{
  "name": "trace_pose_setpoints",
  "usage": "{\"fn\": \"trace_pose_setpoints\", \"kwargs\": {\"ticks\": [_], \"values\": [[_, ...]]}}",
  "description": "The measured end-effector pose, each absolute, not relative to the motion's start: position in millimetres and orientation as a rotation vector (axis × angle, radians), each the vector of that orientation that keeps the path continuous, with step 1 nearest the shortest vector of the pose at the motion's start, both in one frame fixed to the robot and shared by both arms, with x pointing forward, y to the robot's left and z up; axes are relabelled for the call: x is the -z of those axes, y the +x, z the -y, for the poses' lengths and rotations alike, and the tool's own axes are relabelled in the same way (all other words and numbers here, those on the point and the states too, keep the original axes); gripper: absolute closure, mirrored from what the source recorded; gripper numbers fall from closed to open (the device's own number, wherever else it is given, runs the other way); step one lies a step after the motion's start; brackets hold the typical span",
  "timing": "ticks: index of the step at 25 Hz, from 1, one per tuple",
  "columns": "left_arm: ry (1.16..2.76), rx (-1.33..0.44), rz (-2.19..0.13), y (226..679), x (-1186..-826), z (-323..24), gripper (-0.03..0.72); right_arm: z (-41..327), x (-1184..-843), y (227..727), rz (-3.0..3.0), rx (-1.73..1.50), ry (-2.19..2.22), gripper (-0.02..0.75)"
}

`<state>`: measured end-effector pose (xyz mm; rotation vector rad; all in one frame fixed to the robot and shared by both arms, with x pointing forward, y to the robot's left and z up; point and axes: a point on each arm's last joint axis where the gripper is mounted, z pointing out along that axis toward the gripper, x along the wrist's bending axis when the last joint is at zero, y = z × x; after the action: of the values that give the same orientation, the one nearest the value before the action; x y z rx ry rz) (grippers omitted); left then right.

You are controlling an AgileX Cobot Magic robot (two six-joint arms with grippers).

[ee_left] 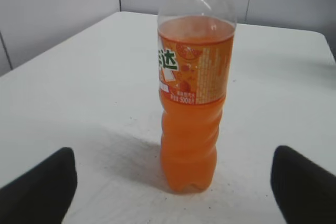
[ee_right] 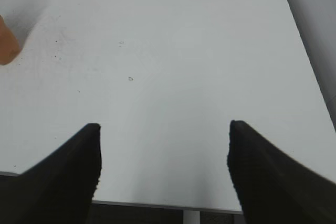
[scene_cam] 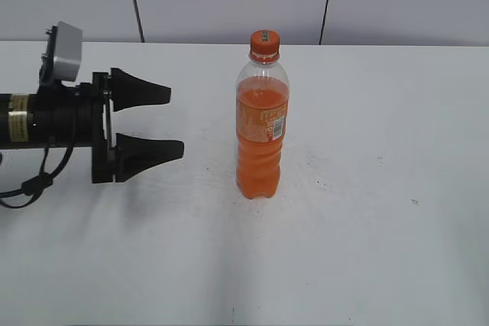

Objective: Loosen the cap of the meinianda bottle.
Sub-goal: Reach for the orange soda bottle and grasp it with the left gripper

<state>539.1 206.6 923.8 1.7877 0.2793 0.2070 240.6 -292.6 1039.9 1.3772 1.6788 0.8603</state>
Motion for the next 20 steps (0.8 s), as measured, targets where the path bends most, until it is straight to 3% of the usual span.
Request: {"fn": "trace_pose_setpoints", "kwargs": {"ticks": [9, 20], "values": [[1.802, -0.091, -0.146, 575.5, -895.6, -155.6, 0.014, 292.6, -1039.9, 240.6, -1.679, -0.86, 1.377, 0.174], [1.79, 0.01, -0.056, 590.4, -875.5, -100.7, 0.09, 292.6, -1039.9, 240.6, -1.679, -0.86, 1.377, 0.174]]}}
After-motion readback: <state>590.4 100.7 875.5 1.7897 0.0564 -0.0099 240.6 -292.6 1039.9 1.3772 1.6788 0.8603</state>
